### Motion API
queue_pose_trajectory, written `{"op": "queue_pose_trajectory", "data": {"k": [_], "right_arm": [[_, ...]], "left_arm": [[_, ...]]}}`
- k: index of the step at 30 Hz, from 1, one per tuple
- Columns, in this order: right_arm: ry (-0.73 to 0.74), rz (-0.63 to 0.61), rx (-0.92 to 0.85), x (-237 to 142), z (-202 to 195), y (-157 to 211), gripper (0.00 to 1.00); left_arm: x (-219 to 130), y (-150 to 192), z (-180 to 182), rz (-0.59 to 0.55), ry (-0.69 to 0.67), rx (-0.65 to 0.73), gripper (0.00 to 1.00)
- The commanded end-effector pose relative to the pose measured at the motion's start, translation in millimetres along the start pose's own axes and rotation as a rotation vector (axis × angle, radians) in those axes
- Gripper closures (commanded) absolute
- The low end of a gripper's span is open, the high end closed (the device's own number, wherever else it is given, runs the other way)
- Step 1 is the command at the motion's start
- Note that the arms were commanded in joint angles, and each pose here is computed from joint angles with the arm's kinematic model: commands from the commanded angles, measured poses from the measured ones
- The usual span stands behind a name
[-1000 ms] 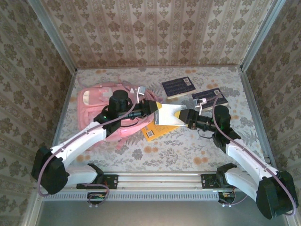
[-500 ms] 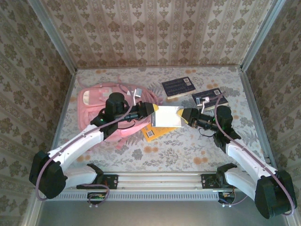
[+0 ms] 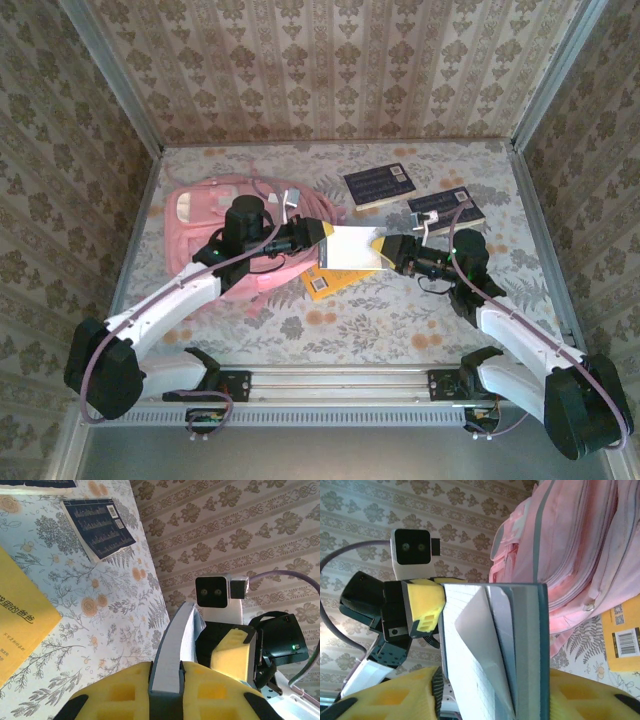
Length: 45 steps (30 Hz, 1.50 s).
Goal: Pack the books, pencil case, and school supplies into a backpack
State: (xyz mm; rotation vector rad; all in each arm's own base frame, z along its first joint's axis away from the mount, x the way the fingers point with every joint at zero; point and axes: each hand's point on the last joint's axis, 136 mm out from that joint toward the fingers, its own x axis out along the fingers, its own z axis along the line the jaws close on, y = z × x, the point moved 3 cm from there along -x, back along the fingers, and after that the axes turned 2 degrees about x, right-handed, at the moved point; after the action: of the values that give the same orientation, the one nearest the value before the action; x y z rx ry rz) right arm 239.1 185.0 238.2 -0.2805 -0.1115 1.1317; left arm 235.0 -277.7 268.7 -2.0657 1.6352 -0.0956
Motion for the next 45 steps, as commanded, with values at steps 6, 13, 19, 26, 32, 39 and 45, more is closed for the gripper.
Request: {"op": "queue_pose_trajectory", "data": {"k": [6,13,19,26,32,39,45], "right_arm": [[-0.02,-0.004,-0.062,2.3,11.3,2.6,1.0],[0.216,-0.156,-0.071,-21.2,-18.5,-13.9,1.0],[0.373,-0.242,-0.038,-41.4,-45.3,-21.7,1.0],[0.425,-0.272,-0.015,-54.9,-52.4,-27.9,1.0],[0.432,-0.264,-0.017,-56.8,-56.2,-28.5,1.0],[0.428,-0.25,0.006,-59.8,-64.4,-29.8,1.0],[0.418,-0.255,0.007,-62.9,-63.9,-32.6,1.0]], "left_arm": [[-0.1,-5.6,13.5,-0.005,-0.09,0.048,1.0],[-31.2,-27.7,39.3,-0.012,-0.422,0.136,0.48],[-52.9,-68.4,62.9,-0.098,-0.63,0.106,0.39],[-50.2,-98.3,99.5,-0.107,-0.677,0.005,0.42],[-26.9,-102.6,118.1,-0.063,-0.616,-0.044,0.5],[-8.0,-101.5,138.3,-0.047,-0.587,-0.097,0.57],[-0.3,-99.2,149.6,-0.029,-0.585,-0.107,0.58]]}}
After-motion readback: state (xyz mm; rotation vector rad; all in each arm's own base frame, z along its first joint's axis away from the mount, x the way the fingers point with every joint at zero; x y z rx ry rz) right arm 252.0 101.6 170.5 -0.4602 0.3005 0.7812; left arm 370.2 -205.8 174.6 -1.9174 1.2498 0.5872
